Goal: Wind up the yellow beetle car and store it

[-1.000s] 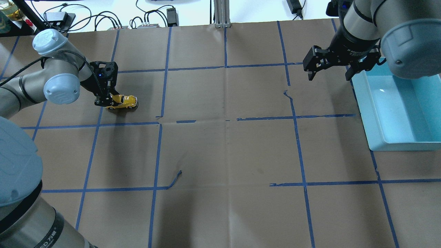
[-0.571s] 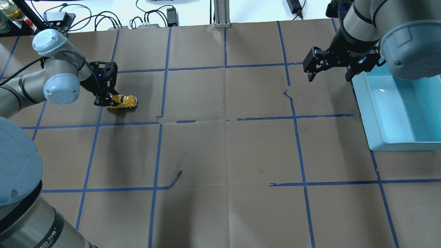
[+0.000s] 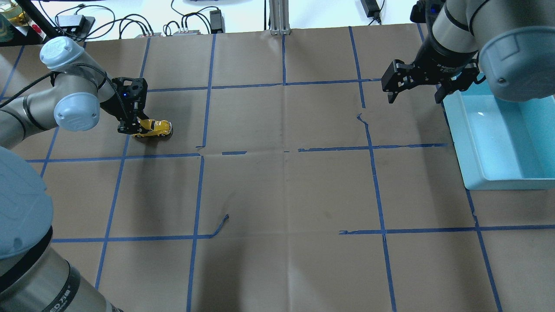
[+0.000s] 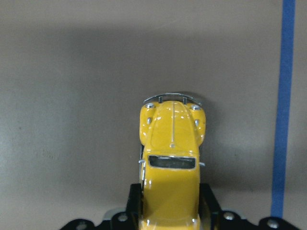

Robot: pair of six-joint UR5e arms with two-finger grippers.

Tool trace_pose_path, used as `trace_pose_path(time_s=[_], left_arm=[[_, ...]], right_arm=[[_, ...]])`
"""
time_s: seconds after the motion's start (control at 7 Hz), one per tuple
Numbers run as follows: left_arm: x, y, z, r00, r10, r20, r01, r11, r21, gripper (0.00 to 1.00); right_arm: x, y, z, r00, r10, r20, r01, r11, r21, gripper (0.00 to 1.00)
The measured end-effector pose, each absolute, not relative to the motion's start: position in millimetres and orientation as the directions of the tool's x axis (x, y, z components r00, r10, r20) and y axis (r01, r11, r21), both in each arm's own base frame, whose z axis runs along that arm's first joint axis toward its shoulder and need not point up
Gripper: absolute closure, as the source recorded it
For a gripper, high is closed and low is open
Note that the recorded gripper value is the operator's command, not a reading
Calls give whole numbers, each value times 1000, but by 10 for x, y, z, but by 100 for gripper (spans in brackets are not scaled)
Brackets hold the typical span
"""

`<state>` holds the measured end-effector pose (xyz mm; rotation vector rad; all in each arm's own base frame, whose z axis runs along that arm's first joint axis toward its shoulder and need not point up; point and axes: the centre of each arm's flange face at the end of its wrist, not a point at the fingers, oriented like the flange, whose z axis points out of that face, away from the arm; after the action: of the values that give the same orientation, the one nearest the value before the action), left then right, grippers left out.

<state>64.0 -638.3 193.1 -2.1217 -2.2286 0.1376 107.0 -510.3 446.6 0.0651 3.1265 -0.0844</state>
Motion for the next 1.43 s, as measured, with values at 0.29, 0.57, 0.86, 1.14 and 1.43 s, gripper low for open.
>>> trace_pose_path(time_s=[0.29,0.57,0.86,1.14,1.43], left_arm=[[755,-6368,1931,-57,998,-20,992,54,-114,100],[784,-6364,1929,-56,998,-20,992,54,-114,100],[799,-6359,1943,-55,998,-20,992,53,-111,100],[816,-6361,1940,-37,999,-23,993,35,-109,100],[937,-6350,1929,-26,999,-27,993,23,-112,100]], right_arm=[[1071,-5101,4473,-999,42,-15,42,998,-55,0],[1070,-5109,4491,-999,42,-15,42,997,-59,0],[1070,-5115,4512,-999,41,-14,42,997,-63,0],[1075,-5112,4520,-999,41,-14,41,997,-64,0],[1078,-5116,4511,-999,40,-15,41,997,-63,0]])
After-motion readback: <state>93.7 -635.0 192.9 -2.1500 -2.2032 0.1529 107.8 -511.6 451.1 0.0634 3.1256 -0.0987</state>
